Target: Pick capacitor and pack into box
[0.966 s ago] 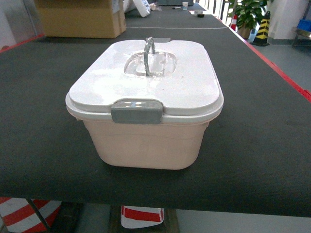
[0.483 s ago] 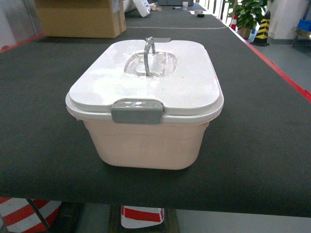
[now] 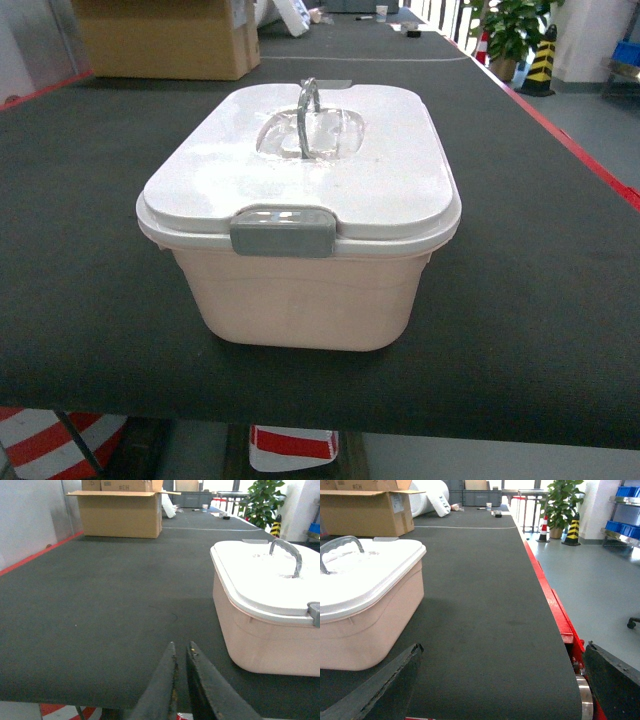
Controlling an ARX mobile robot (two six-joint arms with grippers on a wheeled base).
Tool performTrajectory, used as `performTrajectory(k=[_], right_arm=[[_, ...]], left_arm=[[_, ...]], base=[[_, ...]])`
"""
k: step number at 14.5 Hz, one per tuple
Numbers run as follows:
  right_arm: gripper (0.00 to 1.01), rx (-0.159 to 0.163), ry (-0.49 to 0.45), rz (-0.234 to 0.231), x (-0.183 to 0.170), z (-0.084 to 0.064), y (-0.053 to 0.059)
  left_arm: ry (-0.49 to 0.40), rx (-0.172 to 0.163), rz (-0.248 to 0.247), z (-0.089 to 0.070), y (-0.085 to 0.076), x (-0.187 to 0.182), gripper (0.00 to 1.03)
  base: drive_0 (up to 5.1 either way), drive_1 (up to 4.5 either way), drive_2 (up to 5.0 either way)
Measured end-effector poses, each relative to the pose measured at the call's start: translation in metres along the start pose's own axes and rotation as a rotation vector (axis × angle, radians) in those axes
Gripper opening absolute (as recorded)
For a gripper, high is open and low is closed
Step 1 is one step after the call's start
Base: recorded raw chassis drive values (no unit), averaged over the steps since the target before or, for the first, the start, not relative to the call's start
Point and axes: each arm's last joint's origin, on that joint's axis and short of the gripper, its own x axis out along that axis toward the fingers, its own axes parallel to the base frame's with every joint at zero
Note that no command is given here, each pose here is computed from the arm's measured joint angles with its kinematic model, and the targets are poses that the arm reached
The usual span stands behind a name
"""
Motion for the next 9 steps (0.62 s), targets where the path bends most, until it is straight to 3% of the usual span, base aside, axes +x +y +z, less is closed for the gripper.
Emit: performTrajectory(k=[7, 8, 9], right_arm=[[0.98, 0.0, 0.0, 0.0, 0.0, 0.0, 0.0], [0.98, 0.0, 0.0, 0.0, 0.0, 0.0, 0.0], [0.98, 0.0, 0.0, 0.0, 0.0, 0.0, 0.0]], left_arm=[[0.003, 0.0, 0.0, -0.0003, 0.0, 0.0, 0.92], [0.003, 0.001, 0.0, -0.0003, 0.0, 0.0, 0.99], [0.003, 0.0, 0.0, -0.0003, 0.0, 0.0, 0.98]], base=[[0.0, 0.0, 0.0], [0.0, 0.0, 0.0], [0.0, 0.0, 0.0]])
